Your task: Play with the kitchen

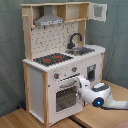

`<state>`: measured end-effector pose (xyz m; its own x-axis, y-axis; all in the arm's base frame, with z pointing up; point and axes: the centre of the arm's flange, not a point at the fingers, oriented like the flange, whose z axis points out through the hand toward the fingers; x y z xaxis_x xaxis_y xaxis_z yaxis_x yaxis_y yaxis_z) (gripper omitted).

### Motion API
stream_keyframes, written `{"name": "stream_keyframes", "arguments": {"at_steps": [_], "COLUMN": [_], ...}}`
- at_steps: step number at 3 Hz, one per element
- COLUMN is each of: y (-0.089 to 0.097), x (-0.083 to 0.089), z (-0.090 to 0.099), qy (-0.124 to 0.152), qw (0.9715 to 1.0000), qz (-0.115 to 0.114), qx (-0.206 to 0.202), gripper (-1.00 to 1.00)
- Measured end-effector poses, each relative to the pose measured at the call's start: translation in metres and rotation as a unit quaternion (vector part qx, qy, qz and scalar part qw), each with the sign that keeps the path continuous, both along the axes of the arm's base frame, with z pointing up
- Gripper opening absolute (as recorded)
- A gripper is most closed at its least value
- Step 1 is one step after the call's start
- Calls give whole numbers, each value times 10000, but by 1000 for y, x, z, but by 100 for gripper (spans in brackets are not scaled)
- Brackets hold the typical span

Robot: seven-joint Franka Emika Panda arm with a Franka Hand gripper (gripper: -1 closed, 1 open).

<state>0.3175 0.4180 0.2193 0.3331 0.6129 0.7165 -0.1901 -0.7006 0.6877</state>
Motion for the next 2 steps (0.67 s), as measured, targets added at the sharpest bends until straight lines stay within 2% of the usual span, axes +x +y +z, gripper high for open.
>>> {"name": "stream_keyframes", "arguments": {"at_steps": [1,2], "y": [-10,0], "x": [23,5], "z": [3,35], "qy": [-23,-210], "qw": [9995,9993], "qz": [6,87], "qx": [307,289], "gripper": [100,100]}}
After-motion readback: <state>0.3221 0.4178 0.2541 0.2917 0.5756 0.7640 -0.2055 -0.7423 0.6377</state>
